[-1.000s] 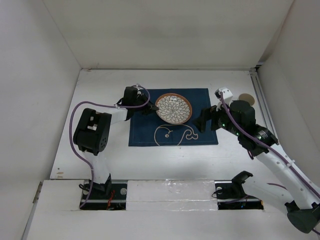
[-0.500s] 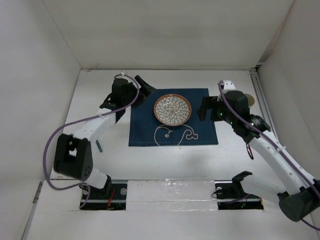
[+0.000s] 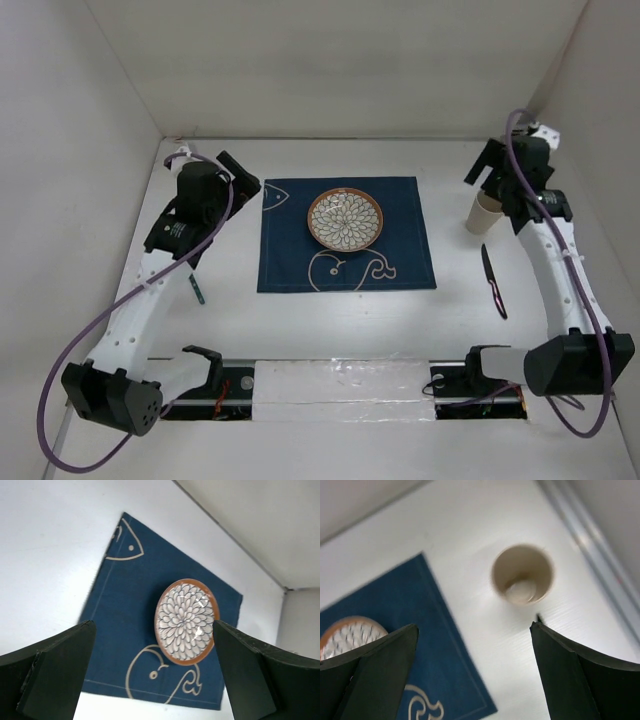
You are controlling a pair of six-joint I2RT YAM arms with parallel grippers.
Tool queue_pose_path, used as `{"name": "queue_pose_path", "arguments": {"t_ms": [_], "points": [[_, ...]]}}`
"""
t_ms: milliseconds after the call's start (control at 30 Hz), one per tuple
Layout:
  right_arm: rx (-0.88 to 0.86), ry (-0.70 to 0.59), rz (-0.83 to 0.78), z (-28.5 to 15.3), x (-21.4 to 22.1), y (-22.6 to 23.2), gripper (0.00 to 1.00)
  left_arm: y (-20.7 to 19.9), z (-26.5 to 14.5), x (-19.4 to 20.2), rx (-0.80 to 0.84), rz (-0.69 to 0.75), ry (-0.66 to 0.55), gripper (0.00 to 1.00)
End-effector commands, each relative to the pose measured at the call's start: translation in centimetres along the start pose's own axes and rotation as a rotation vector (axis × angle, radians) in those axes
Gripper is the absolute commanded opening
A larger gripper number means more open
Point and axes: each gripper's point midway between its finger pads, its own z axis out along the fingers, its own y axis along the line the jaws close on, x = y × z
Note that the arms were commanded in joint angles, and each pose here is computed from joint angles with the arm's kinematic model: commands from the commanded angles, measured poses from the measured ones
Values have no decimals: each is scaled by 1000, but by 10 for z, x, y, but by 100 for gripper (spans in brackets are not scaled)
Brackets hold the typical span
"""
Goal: Set the dinner table for one person
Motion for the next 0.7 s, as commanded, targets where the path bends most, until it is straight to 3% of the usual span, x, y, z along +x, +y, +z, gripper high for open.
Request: {"name": "queue_pose_path", "arguments": {"t_ms": [0,200,500,667], "points": [[117,-66,31,4,-39,-33,100,14,-19,-7,-51,131,0,100],[135,55,112,51,-18,-70,97,37,-4,18,-96,204,73,100],[164,134,173,91,15,-107,90,24,0,38,14,191,135,100],[132,189,192,122,31,-105,72,18,3,47,50,189,179,100]]}}
